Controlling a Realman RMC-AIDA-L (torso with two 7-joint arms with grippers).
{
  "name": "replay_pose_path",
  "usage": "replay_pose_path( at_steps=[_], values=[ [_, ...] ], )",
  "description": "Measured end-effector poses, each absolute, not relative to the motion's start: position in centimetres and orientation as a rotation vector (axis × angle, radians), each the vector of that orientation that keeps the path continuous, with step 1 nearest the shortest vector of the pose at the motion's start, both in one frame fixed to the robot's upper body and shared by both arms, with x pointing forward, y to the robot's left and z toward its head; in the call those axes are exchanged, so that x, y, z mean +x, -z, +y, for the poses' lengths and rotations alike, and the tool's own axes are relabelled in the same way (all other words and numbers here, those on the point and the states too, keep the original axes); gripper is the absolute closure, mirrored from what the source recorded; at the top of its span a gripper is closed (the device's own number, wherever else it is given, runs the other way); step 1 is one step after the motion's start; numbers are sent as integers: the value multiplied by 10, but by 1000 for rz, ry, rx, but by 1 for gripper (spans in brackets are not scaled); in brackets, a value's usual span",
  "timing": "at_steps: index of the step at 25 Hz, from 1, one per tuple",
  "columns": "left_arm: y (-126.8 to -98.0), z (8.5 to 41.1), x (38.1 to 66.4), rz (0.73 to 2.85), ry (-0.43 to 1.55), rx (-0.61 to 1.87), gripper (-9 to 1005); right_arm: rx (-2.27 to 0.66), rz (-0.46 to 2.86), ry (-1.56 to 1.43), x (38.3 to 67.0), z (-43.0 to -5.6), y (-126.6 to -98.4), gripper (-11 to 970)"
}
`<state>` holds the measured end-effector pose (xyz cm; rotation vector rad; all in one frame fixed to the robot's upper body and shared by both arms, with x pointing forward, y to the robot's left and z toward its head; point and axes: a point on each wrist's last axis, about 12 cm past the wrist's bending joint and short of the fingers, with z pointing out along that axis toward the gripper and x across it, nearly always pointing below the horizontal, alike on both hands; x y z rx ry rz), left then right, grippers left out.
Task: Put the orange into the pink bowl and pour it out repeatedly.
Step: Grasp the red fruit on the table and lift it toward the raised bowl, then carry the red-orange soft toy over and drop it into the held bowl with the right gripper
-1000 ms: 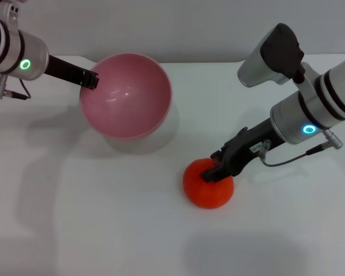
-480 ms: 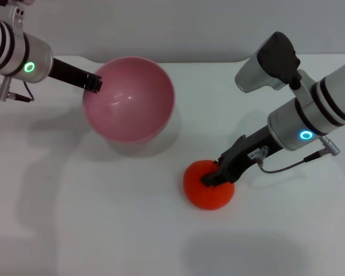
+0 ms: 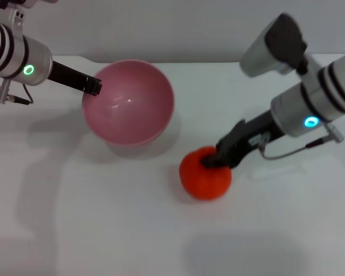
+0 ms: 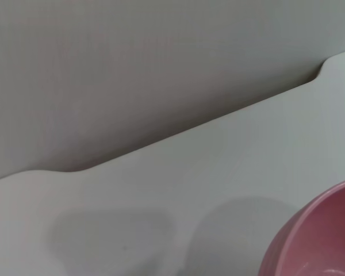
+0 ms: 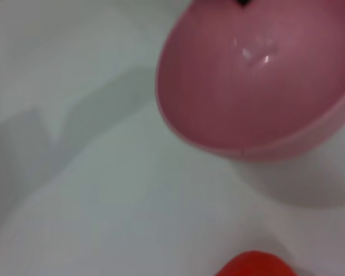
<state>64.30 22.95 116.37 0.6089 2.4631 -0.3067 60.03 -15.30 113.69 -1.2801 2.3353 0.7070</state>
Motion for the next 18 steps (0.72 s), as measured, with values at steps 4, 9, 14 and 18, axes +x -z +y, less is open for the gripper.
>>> replay_pose_path(
  at_steps=[4, 9, 14, 18],
  values=[
    [-1166, 228, 644, 2457, 305, 616, 962, -1249, 2242, -650, 600, -158, -1169, 761],
    [-1169, 227, 645, 2448, 301, 633, 961, -1221, 2084, -557, 591, -161, -1217, 806],
    [-1171, 220, 646, 2448, 303, 668, 961, -1218, 1940, -496, 578, -160, -1261, 843],
    [-1170, 214, 645, 2449, 303, 700, 961, -1229, 1863, -489, 570, -156, -1277, 847]
  ],
)
